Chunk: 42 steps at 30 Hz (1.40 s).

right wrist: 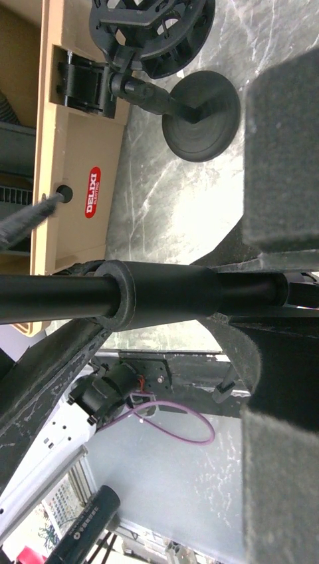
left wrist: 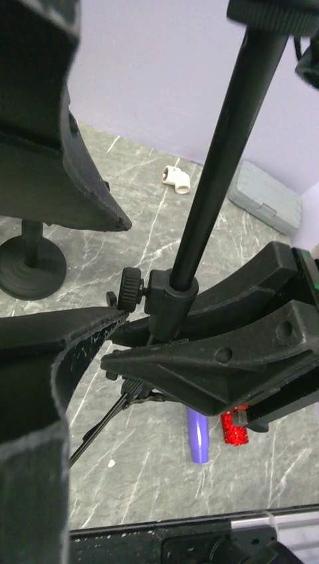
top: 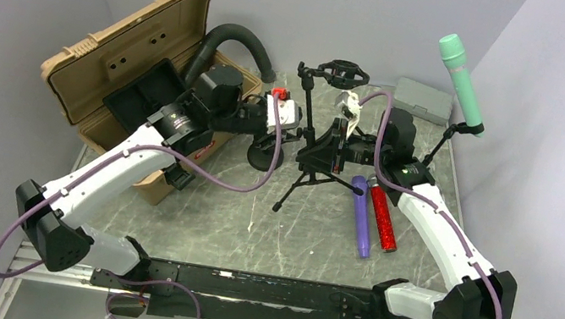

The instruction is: Remove the microphone from the stand

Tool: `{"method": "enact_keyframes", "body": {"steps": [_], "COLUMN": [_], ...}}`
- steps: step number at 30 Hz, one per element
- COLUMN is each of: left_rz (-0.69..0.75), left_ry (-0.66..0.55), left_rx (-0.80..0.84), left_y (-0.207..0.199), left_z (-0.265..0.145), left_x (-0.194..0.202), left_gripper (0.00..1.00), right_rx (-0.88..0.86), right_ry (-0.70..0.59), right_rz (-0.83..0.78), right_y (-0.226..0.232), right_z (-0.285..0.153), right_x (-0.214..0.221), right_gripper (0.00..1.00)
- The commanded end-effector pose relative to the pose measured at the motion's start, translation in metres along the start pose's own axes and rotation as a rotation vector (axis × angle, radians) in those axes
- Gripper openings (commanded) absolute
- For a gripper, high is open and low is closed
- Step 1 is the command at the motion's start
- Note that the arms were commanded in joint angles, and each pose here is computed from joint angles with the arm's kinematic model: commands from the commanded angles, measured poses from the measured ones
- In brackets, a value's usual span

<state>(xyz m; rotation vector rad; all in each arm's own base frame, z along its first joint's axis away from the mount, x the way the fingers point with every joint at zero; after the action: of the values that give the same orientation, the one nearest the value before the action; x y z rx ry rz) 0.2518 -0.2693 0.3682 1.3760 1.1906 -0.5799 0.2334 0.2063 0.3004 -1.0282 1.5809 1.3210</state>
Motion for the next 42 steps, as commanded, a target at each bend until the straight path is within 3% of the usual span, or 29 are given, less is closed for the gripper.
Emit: {"method": "enact_keyframes", "body": {"steps": [1, 7, 14, 21, 29, 34, 37, 39, 42], "left_rz": [0.038, 0.009, -0.051, -0.313, -0.719, -0.704, -0.615, -0.506, -0.256], "left_ry": [-0.052, -0.076, -0.096, -0.229, -0.312, -0.335, -0.273, -0.228, -0.16], "left_rx": [0.035, 0.063, 0.115, 0.29, 0.538, 0.479, 0.354, 0.254, 0.104], "left_y": [0.002, 0.001, -0.008, -0.029, -0.03, -0.017, -0.011, -0.007, -0.001], "left_z": [0.001, 0.006, 0.009, 0.002, 0.0, -0.006, -0.009, -0.012, -0.018], "left_x": [-0.02, -0.024, -0.024, -0.031, -0.033, -0.03, -0.024, -0.021, -0.02], "left_gripper": [0.46, 0.36, 0.0, 0.0, 0.01, 0.48, 0.69, 0.81, 0.89], "right_rx": [-0.049, -0.048, -0.04, 0.006, 0.023, 0.028, 0.032, 0.03, 0.031], "right_ry": [-0.063, -0.065, -0.067, -0.069, -0.061, -0.055, -0.055, -0.055, -0.055], "right_rz": [-0.125, -0.126, -0.141, -0.242, -0.269, -0.266, -0.265, -0.262, -0.252], "right_y": [0.012, 0.012, 0.012, 0.016, 0.016, 0.016, 0.017, 0.017, 0.016], "right_z": [-0.004, -0.004, -0.006, -0.014, -0.016, -0.017, -0.018, -0.018, -0.018], "right_x": [-0.023, -0.022, -0.022, -0.028, -0.028, -0.025, -0.025, -0.024, -0.023], "right_gripper": [0.0, 0.0, 0.0, 0.0, 0.0, 0.0, 0.0, 0.0, 0.0]}}
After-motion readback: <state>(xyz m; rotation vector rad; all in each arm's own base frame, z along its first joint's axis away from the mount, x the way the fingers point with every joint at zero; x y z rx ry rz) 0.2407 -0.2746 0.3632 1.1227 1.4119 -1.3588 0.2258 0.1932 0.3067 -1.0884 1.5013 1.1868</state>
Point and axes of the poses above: each gripper's point midway between its finger pads, its own z axis out along the fingers, its own y axis along the line the jaws close on, x = y × z, the point moved 6 cm from there along -z, back along the fingers, and after that the axes turned 4 degrees about z, right-handed, at the moved point
